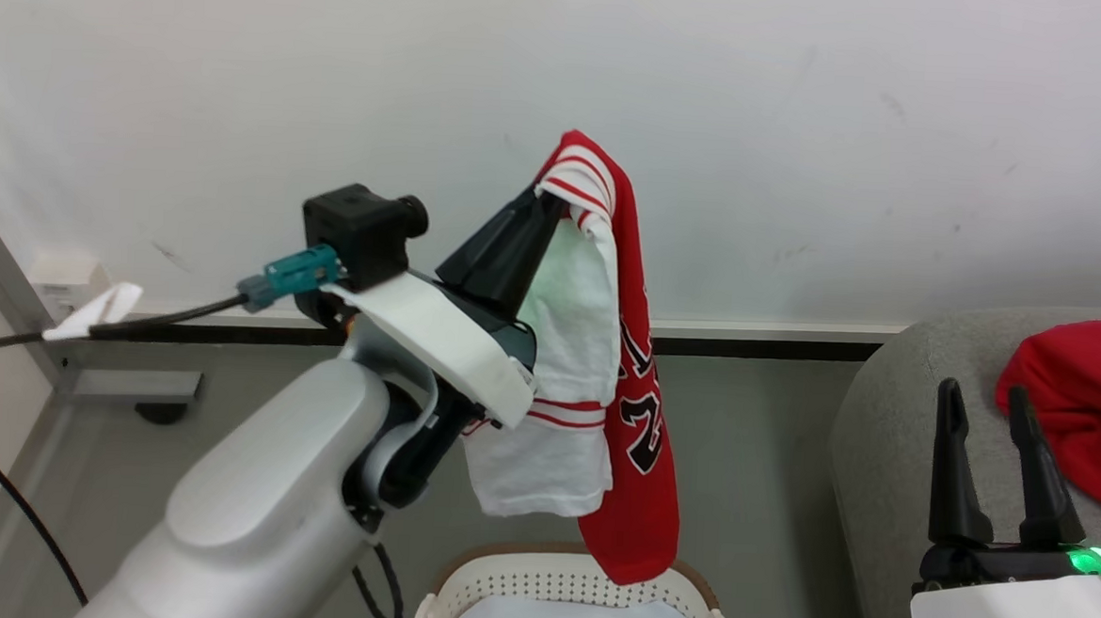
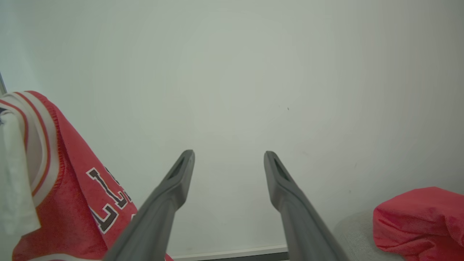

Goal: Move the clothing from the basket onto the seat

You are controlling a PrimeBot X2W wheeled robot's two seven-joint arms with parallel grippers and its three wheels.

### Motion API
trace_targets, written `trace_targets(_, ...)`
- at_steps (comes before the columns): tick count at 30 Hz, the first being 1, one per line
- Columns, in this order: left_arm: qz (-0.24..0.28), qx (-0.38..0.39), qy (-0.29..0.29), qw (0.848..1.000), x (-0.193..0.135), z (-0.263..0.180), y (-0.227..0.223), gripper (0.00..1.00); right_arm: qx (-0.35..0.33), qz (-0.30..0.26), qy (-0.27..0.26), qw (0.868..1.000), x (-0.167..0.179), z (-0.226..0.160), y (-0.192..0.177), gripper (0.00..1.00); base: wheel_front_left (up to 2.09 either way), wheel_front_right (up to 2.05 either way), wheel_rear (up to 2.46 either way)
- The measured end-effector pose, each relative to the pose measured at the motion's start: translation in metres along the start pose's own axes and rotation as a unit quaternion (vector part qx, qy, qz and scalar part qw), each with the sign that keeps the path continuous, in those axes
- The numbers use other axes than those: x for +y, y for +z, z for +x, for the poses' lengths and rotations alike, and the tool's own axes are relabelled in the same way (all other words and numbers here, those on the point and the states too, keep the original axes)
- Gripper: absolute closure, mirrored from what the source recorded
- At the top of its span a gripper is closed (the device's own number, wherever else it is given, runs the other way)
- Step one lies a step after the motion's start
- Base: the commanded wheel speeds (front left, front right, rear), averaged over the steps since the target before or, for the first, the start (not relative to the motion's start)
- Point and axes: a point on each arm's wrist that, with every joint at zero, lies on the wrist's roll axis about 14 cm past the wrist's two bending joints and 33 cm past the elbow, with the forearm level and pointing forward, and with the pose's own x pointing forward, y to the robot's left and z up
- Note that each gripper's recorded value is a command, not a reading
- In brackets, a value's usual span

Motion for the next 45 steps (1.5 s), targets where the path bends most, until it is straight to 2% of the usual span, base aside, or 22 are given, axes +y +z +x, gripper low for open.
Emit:
trace_targets(7,0.004,-0.048,0.016,0.999,0.011,0.001,0.04,1.0,0.025,0.01,0.018,0.999,0.014,-0.003,-0.018,0.0,0.0,0.0,0.0)
trace_targets(22,-0.007,-0.048,0.026,0.998,0.016,-0.008,0.035,1.0,0.082,0.006,0.082,0.993,0.055,-0.005,-0.056,0.0,0.0,0.0,0.0)
trace_targets(27,-0.009,-0.047,0.025,0.999,0.016,-0.007,0.033,1.0,0.107,0.016,0.153,0.982,0.101,-0.012,-0.071,0.0,0.0,0.0,0.0)
trace_targets(31,-0.01,-0.045,0.021,0.999,0.012,-0.008,0.032,1.0,0.117,0.012,0.175,0.977,0.114,-0.011,-0.079,0.0,0.0,0.0,0.0)
trace_targets(34,-0.011,-0.044,0.021,0.999,0.01,-0.011,0.031,1.0,0.134,-0.018,0.196,0.971,0.122,-0.01,-0.091,0.0,0.0,0.0,0.0)
trace_targets(38,-0.011,-0.039,0.016,0.999,0.004,-0.015,0.03,1.0,0.165,-0.054,0.216,0.961,0.127,-0.01,-0.109,0.0,0.0,0.0,0.0)
trace_targets(45,-0.008,-0.021,-0.003,1.0,-0.013,-0.025,0.024,1.0,0.222,-0.074,0.255,0.938,0.147,-0.017,-0.142,0.0,0.0,0.0,0.0)
